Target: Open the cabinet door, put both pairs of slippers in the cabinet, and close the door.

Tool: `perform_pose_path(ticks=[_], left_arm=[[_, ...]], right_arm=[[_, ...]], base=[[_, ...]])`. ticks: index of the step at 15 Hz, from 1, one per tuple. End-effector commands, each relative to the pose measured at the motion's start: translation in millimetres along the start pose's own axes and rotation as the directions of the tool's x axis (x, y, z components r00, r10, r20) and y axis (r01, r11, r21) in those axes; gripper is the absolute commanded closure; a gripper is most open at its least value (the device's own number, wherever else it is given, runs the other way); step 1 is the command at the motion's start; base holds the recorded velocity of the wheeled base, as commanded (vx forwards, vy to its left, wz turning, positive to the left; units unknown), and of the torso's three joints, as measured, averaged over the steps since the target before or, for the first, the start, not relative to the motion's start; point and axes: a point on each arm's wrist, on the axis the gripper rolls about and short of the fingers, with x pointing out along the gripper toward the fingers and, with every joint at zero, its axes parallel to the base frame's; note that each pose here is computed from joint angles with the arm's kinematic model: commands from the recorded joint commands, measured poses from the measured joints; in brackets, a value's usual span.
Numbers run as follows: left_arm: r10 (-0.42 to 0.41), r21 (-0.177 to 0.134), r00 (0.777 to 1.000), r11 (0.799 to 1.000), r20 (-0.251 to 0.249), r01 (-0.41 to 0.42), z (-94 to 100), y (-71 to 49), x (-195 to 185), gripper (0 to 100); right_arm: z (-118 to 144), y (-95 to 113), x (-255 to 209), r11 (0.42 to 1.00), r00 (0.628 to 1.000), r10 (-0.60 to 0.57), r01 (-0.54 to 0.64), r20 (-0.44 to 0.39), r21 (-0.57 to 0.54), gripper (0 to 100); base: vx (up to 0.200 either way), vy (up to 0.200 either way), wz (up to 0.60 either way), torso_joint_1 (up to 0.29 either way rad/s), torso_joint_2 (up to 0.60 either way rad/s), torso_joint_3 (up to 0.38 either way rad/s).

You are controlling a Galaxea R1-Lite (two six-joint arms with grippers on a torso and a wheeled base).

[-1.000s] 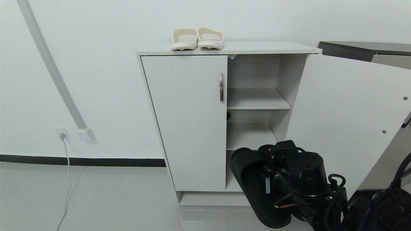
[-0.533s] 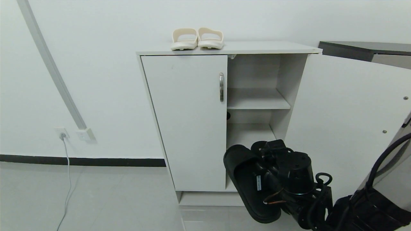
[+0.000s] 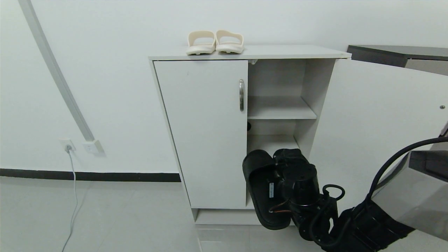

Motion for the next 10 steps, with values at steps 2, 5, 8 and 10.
perform_pose_path(ticks=[2, 5, 8, 10], left_arm=[[0.001, -0.001, 1.0, 1.0, -0.003, -0.001, 0.1, 0.0, 0.2, 100], [0.001, -0.002, 1.0, 1.0, -0.001, -0.001, 0.5, 0.0, 0.1, 100], [0.001, -0.002, 1.0, 1.0, -0.001, -0.001, 0.5, 0.0, 0.1, 100], [0.001, 0.0, 1.0, 1.0, -0.001, -0.001, 0.5, 0.0, 0.1, 100]], right_arm=[[-12.3, 2.1, 5.9, 1.0, 1.0, -0.005, 0.005, -0.025, -0.02, 100], [-17.6, 2.1, 8.0, 1.0, 0.999, -0.009, 0.008, -0.035, -0.027, 100], [-18.0, 1.3, 8.9, 1.0, 0.999, -0.013, 0.012, -0.036, -0.024, 100], [-23.7, 1.4, 11.3, 0.999, 0.999, -0.017, 0.015, -0.048, -0.034, 100]], base=[[0.0, -0.2, 0.0, 0.002, 0.0, 0.005], [0.0, -0.133, 0.0, 0.005, 0.0, 0.002], [0.0, 0.0, 0.0, 0.0, 0.0, 0.0], [0.0, 0.0, 0.0, 0.0, 0.0, 0.0]])
